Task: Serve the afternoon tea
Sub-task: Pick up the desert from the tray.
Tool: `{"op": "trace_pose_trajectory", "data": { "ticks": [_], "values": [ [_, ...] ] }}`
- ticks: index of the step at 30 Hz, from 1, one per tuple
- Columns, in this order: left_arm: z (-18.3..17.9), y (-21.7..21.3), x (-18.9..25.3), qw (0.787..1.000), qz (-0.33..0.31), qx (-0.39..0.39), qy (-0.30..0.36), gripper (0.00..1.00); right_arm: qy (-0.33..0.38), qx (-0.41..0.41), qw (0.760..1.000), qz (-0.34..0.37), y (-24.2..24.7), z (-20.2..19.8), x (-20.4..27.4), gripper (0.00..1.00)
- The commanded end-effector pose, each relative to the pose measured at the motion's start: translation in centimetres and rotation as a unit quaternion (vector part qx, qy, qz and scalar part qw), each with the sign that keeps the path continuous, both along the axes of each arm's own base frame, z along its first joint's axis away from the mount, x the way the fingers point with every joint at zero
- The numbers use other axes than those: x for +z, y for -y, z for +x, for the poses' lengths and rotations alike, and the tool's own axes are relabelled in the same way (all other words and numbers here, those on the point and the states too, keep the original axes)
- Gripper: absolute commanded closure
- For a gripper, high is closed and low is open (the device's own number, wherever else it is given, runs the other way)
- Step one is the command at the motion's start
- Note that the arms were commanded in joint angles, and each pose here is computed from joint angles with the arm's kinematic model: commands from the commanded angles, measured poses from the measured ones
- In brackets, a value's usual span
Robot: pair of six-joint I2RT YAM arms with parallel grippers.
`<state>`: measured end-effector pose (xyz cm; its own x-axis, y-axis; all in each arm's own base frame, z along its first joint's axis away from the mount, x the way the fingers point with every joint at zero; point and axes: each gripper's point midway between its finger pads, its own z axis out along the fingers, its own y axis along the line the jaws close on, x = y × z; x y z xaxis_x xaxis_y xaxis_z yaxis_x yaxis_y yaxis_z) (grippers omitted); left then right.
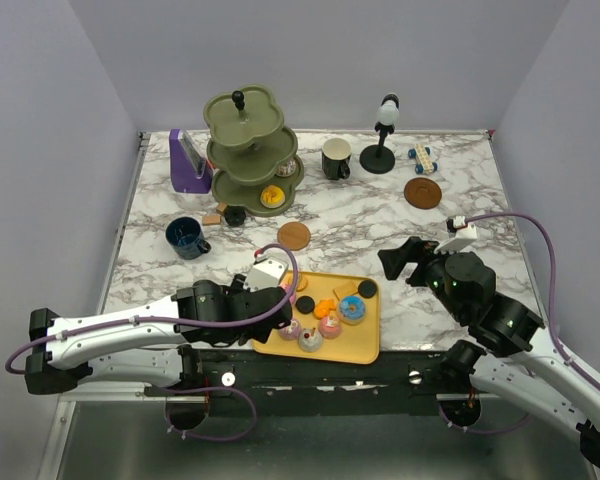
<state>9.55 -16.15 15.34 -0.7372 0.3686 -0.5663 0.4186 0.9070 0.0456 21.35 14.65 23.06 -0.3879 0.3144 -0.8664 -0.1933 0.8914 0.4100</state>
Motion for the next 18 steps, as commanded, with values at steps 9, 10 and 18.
{"op": "trace_pose_trajectory", "data": {
  "ticks": [9, 10, 18],
  "values": [
    [-0.6, 1.5, 0.0, 1.0, -0.002, -0.017, -0.011, 0.35, 0.005, -0.005, 1.0, -0.002, 0.2, 0.1, -0.1, 0.0],
    [-0.7, 1.5, -0.1, 1.0, 0.002, -0.017, -0.013, 0.35, 0.006, -0.005, 1.0, -0.002, 0.2, 0.1, -0.1, 0.0],
    [-1.2, 1.7, -0.4, 0.999, 0.001, -0.024, -0.024, 0.39, 0.004, -0.004, 1.0, -0.002, 0.1, 0.1, -0.1, 0.0]
  ]
}}
